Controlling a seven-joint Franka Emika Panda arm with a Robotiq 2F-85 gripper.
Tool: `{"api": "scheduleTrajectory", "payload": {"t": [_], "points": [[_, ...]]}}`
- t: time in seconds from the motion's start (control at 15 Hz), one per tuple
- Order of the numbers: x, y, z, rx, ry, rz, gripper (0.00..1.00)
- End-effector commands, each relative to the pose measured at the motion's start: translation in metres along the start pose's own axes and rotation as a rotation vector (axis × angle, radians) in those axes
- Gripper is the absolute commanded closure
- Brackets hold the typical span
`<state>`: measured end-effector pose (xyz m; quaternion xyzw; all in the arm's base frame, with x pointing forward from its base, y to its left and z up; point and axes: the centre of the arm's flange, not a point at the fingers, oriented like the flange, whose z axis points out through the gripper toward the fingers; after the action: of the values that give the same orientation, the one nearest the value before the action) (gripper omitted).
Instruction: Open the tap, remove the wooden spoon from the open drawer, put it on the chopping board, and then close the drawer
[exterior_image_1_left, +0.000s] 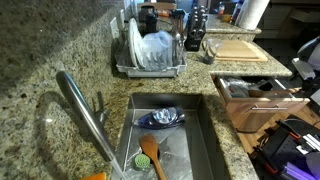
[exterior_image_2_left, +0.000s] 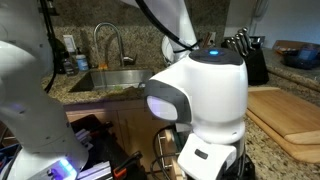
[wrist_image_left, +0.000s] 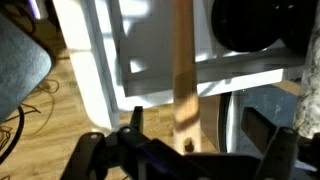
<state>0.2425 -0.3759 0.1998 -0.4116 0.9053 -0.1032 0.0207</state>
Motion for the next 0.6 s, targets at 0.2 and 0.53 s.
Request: {"api": "scheduleTrajectory", "payload": {"t": [0.2,0.53], "points": [[-0.034,-0.024,-0.010,0.092,-0.140,0.090,0.00],[-0.031,-0.031,-0.010,0.068,-0.320,0.065,0.00]]}}
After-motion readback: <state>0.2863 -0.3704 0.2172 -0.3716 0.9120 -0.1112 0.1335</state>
